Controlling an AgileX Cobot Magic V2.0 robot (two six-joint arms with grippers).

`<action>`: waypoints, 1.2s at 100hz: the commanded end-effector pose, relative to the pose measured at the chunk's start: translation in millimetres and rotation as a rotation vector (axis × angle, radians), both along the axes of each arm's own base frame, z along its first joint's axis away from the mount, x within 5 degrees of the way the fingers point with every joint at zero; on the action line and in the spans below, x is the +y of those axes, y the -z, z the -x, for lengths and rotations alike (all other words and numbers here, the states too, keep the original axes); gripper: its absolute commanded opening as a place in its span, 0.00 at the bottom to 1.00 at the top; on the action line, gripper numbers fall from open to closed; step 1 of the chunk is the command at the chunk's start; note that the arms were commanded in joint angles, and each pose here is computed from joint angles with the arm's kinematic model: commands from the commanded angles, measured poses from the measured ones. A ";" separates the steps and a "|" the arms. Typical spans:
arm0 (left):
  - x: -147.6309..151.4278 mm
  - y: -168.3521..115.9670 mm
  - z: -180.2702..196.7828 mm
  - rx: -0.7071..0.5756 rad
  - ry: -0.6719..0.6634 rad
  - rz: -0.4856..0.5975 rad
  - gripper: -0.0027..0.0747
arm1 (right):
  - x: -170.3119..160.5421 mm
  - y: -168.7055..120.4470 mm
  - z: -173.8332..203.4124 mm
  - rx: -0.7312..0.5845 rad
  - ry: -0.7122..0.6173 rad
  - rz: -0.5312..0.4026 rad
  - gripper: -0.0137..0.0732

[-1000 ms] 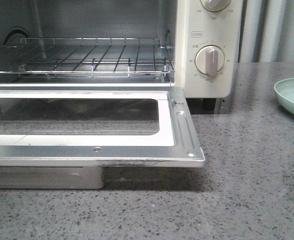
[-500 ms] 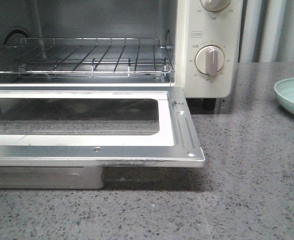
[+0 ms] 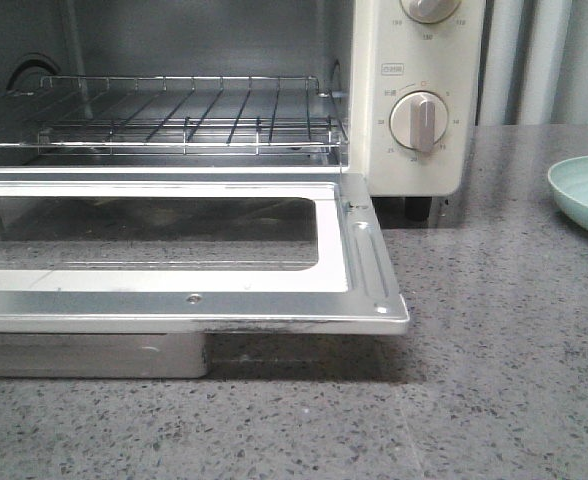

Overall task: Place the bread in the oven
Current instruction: 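Lift the croissant with the right gripper and carry it into the oven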

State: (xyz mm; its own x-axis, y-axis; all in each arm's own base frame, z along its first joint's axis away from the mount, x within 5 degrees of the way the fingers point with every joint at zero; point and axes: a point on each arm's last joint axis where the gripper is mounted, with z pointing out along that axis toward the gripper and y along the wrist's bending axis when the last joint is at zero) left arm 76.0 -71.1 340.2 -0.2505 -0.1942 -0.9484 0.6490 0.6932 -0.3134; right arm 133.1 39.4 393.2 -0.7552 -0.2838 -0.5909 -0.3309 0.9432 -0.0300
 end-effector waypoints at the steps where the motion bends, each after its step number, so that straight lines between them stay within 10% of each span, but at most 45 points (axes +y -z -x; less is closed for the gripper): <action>1: 3.0 -16.7 -1.1 -0.067 -0.036 0.065 0.01 | 6.0 -7.5 15.0 0.009 -0.071 -0.036 0.08; 120: 4.6 -19.4 -2.3 -0.092 -0.057 0.081 0.01 | 173.1 -8.8 -49.9 -0.194 -0.616 0.192 0.08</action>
State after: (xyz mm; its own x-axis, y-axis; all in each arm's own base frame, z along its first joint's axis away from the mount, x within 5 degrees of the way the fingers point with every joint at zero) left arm 77.8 -69.3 343.5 -0.2149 -0.2195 -0.9517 0.6395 0.7048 -0.3070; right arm 176.0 207.3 383.0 -0.3894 -0.7663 -0.5110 -0.7994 0.5568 -0.2258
